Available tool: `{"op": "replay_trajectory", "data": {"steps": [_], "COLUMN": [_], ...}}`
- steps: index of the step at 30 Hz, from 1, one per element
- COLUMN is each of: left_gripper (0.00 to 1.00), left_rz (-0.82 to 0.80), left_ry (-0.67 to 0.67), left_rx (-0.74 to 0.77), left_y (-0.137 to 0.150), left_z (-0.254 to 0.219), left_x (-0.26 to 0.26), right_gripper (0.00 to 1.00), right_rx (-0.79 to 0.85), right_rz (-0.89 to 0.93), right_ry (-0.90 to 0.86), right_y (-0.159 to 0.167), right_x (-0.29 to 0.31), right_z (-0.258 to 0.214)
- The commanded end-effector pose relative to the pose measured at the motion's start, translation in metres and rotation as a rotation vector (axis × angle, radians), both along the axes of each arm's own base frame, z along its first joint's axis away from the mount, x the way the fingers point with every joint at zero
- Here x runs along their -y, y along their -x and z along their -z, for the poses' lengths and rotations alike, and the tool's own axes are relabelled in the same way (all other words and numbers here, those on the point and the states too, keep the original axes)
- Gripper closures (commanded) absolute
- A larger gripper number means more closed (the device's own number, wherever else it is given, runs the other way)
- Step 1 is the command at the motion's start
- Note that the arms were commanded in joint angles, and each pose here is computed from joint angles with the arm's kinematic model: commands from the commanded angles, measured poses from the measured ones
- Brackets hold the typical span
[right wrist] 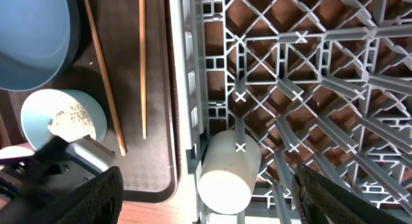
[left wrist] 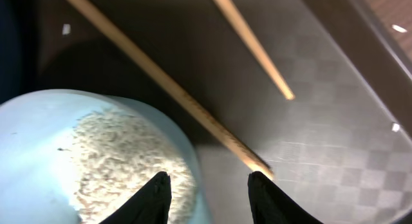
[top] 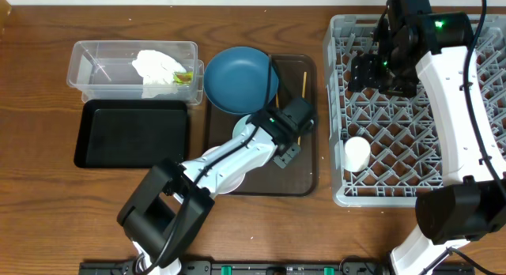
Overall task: Sort waste into correct bins and load items into the dishwasher rack
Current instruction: 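Reach the left gripper to the light-blue rice bowl and grasp its rim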
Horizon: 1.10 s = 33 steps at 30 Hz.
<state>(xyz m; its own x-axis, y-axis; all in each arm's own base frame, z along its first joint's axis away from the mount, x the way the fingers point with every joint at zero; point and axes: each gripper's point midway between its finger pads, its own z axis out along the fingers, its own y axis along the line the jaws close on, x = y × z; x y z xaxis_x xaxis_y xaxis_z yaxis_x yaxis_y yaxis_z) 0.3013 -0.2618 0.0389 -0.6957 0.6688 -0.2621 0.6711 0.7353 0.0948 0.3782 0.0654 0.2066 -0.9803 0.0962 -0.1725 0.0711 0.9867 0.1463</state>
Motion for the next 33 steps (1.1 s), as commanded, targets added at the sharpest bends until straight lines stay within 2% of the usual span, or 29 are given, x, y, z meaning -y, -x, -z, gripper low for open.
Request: {"op": "replay_trajectory", "data": {"steps": [1,12,18,33], "left_gripper": [0.63,0.64,0.73,0.72], "left_rz": [-0.035,-0.046,-0.046,-0.048], "left_ry": [0.003,0.023,0.023,0.027], "left_rx": [0.003,-0.023,-0.023,-0.033], "left_y": [-0.010,-0.012,-0.012,-0.012], "left_z": [0.000,0.006,0.006,0.011], "left_x": [-0.009,-0.011,-0.010,-0.008], "right_gripper": [0.18,0.18,0.19,0.19], "right_rx": [-0.009,-0.008,-0.007,-0.008], "right_rz": [-0.024,-0.023,-0.024,-0.023], "right_ry": [0.002,0.002,0.002,0.003], "right_y": [0.002,0.002,0.001,0.002], "right_x": [-0.004,-0.004,-0.004,-0.004], "right_z": [0.002,0.002,0.002,0.002]}}
